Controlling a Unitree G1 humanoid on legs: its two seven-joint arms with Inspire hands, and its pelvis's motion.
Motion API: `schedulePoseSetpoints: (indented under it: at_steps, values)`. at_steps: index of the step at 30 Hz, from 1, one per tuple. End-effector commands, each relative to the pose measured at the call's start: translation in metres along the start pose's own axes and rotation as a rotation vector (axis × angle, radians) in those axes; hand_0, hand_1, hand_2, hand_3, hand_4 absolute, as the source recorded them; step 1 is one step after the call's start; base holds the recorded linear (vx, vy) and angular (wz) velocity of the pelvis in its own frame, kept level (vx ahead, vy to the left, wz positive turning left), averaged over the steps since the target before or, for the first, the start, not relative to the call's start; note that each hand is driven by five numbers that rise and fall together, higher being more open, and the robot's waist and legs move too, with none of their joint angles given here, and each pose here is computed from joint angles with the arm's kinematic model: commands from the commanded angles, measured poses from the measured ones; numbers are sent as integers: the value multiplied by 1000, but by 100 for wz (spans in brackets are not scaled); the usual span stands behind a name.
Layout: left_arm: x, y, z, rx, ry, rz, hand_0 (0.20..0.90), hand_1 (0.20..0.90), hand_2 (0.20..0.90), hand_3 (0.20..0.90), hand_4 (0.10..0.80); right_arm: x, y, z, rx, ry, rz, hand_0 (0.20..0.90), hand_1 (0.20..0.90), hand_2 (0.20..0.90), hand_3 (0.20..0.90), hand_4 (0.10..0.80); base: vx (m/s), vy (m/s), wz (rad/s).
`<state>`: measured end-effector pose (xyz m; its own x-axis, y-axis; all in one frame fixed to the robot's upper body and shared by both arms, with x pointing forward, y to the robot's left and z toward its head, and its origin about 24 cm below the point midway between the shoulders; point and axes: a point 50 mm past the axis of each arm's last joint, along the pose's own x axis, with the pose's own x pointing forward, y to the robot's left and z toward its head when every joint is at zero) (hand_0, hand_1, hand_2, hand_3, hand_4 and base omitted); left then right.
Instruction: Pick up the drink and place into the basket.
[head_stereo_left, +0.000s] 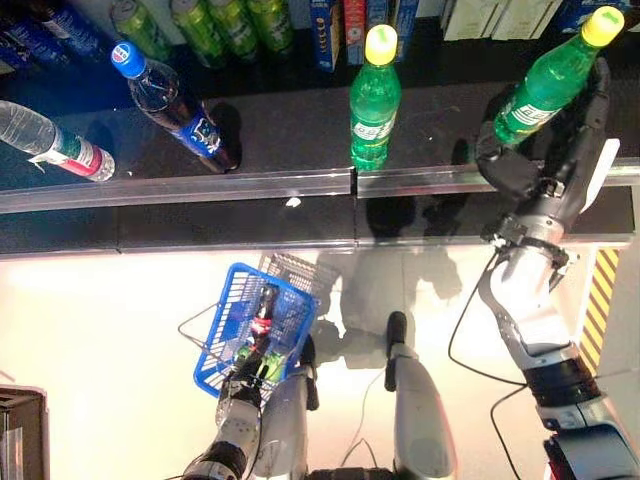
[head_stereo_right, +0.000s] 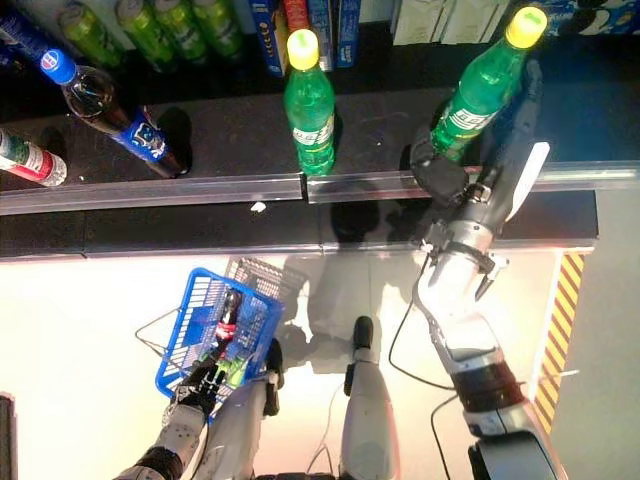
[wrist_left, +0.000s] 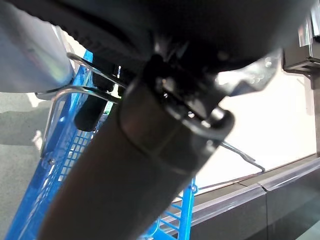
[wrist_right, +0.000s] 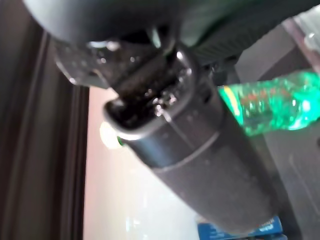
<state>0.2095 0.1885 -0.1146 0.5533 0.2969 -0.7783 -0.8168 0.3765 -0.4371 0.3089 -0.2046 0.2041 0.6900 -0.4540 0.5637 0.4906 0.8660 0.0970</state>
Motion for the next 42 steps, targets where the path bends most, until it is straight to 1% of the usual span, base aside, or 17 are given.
schedulePoseSetpoints:
  at_steps: [1,8,17,18,20,28,29,30,31,32,42]
  values:
    - [-1,36,41,-4,-200,66,300,300,300,200,100,21,3,48,111,-205,-49,900,900,900,900,800,-4,-32,-1]
    - [-2,33,39,32,-197,46,300,300,300,200,100,30,7,39,125,-128,-71,900,900,900,900,800,11,-1,0]
    - [-2,31,37,49,-183,34,300,300,300,200,100,47,5,43,106,-125,-104,900,900,900,900,800,5,0,0]
    - [-2,31,37,50,-182,34,300,300,300,200,100,48,4,43,107,-127,-107,846,846,846,837,737,-1,1,8]
    - [-2,32,36,54,-177,34,300,300,300,200,100,52,4,45,103,-128,-105,900,900,900,900,800,20,2,10]
    - [-2,33,35,60,-163,24,300,300,300,200,100,66,4,58,100,-165,-102,900,900,900,900,800,12,4,3]
    - [-2,34,35,61,-159,22,300,300,300,200,100,69,4,61,99,-171,-99,853,853,853,845,745,0,0,0]
    - [-2,34,34,61,-157,20,300,300,300,200,100,70,4,63,96,-175,-100,853,853,853,845,745,0,0,0]
    - [-2,34,34,61,-154,17,300,300,300,200,100,73,3,65,92,-180,-106,382,382,382,296,196,0,0,0]
    - [-2,34,34,61,-153,17,300,300,300,200,100,74,3,66,92,-183,-108,300,300,300,200,100,0,0,0]
    - [-2,37,33,48,-146,15,300,300,300,200,100,75,-5,61,80,-160,-118,300,300,300,200,100,-3,9,1]
